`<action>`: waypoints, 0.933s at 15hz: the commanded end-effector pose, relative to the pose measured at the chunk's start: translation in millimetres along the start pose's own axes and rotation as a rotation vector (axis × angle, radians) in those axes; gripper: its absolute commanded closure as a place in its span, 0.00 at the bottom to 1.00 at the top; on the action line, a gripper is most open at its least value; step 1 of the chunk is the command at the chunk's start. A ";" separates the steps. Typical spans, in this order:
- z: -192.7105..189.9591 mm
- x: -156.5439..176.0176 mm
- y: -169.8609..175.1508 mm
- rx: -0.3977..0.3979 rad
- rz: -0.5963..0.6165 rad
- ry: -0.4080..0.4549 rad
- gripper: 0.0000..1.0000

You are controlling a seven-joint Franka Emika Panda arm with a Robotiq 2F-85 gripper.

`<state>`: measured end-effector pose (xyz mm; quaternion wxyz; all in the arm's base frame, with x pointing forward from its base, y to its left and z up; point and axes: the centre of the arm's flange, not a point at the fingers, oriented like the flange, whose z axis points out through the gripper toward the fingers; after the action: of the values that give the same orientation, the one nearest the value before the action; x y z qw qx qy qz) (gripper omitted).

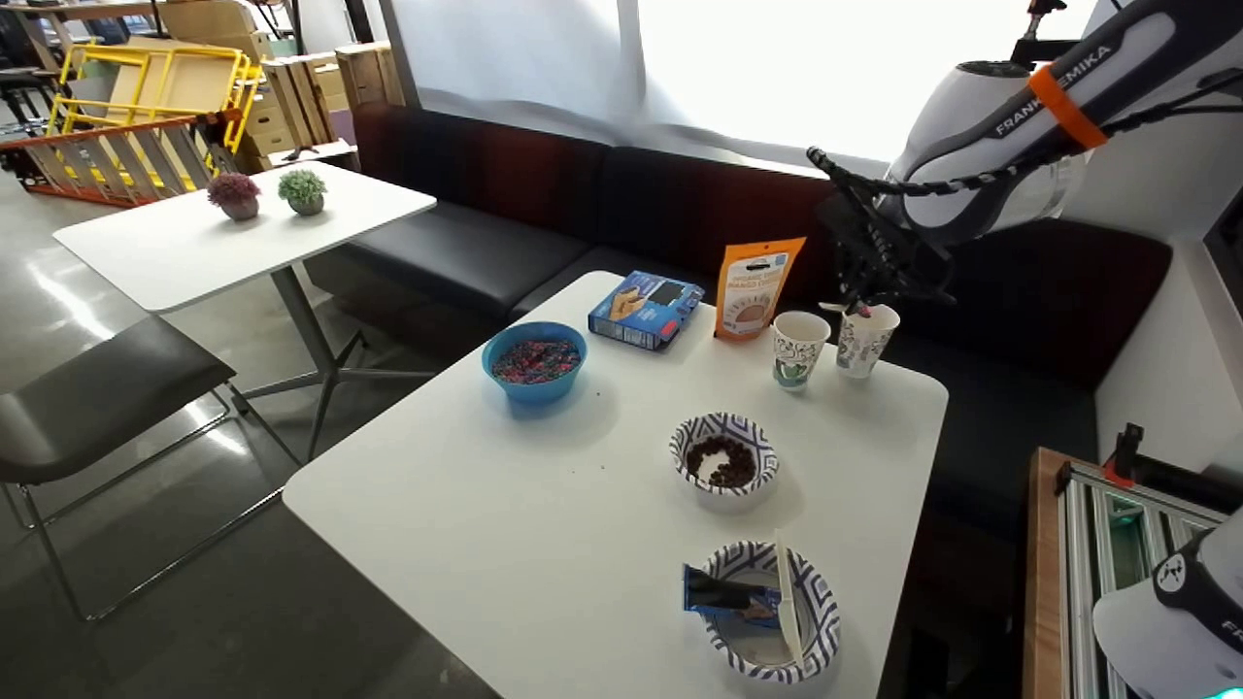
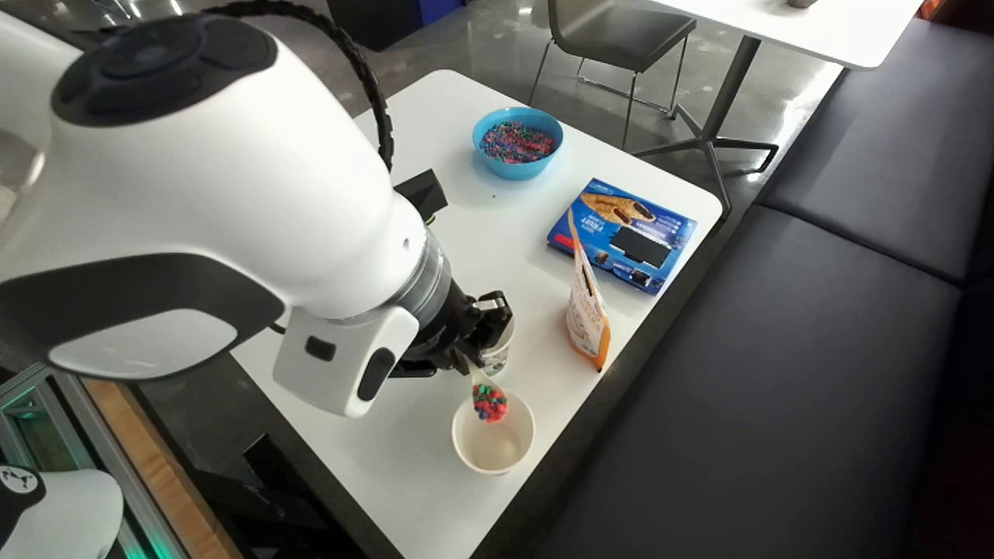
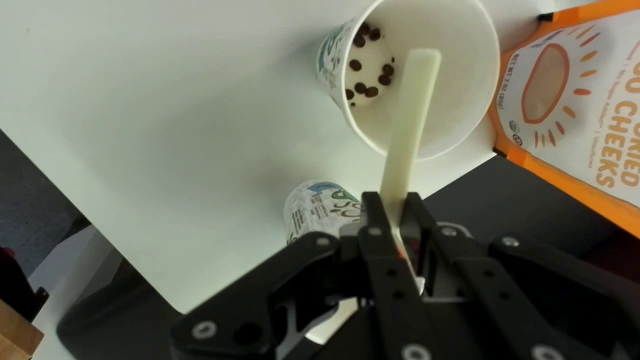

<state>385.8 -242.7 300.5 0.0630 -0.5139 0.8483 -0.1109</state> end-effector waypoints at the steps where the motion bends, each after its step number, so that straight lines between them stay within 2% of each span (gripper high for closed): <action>1: 1.0 13.9 3.8 0.021 0.000 -0.082 0.96; 14: 3.2 64.5 26.6 0.105 0.051 -0.289 0.96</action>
<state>345.1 -282.9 297.7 0.1788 -0.4962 0.8448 -0.0895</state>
